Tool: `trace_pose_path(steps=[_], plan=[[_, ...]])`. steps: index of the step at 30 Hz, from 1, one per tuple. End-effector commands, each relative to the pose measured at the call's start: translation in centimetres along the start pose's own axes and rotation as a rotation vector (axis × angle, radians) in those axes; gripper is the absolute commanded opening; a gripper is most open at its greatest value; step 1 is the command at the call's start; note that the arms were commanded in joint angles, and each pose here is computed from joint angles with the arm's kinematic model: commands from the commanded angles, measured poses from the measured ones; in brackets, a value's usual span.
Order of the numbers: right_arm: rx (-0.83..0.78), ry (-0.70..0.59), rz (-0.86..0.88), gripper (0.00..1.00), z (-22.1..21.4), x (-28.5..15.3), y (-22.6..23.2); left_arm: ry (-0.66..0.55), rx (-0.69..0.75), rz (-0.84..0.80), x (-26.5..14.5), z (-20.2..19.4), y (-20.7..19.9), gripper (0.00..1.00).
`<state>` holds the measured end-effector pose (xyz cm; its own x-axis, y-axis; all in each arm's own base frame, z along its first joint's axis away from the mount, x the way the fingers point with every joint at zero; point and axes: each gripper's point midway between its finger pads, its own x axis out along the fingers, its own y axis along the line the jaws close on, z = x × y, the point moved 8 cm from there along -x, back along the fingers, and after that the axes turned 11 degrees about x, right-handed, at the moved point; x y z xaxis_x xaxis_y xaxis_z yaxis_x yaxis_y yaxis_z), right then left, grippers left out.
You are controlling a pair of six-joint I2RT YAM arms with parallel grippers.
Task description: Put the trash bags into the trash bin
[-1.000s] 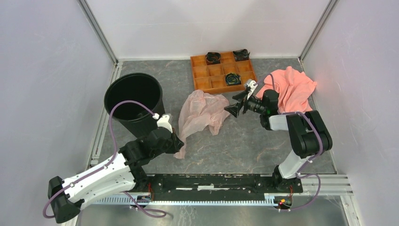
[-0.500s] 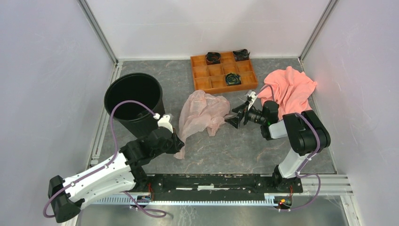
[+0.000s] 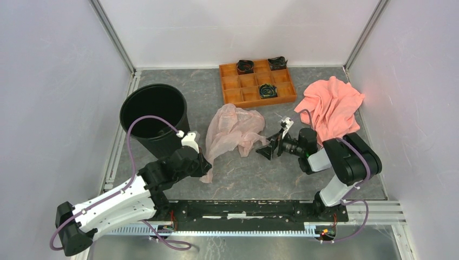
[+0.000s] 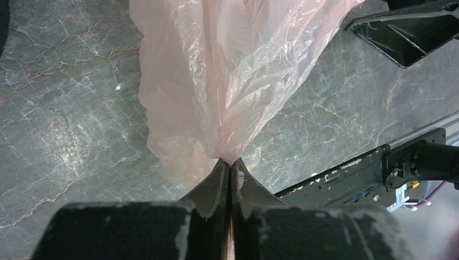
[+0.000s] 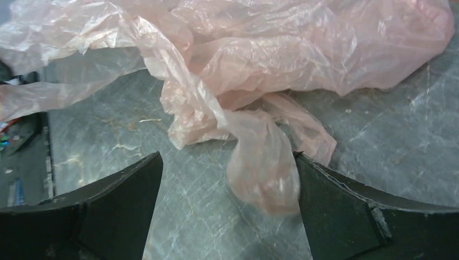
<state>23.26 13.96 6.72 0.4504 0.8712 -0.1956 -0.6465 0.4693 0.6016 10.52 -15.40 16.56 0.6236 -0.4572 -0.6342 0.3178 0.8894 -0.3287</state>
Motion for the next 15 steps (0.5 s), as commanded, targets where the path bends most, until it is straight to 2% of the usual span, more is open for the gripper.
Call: trace_pose_path(steps=[1,4,6,8,9,10,15], plan=[[-0.164,-0.066,-0.126,0.93,2.4,1.5,-0.1,-0.041,-0.047,-0.025,-0.4,1.3,-0.9,0.06],[-0.217,-0.12,-0.15,0.82,3.9,1.9,0.7,-0.04,-0.066,-0.029,-0.4,1.1,-0.8,0.06],[-0.214,-0.135,-0.126,0.62,4.5,1.9,1.4,-0.041,-0.078,-0.032,-0.5,1.1,-0.9,0.06],[-0.205,-0.149,-0.118,0.33,4.5,1.6,2.1,-0.04,-0.086,-0.031,-0.4,1.1,-0.9,0.07],[-0.193,-0.151,-0.126,0.12,4.2,1.3,2.4,-0.04,-0.09,-0.028,-0.3,1.1,-0.9,0.08],[-0.165,-0.149,-0.147,0.01,3.8,1.0,2.5,-0.037,-0.092,-0.024,-0.2,1.1,-0.9,0.1],[-0.045,-0.111,-0.198,0.0,1.1,-1.4,4.2,-0.009,-0.105,-0.001,0.5,0.5,-0.8,0.17]])
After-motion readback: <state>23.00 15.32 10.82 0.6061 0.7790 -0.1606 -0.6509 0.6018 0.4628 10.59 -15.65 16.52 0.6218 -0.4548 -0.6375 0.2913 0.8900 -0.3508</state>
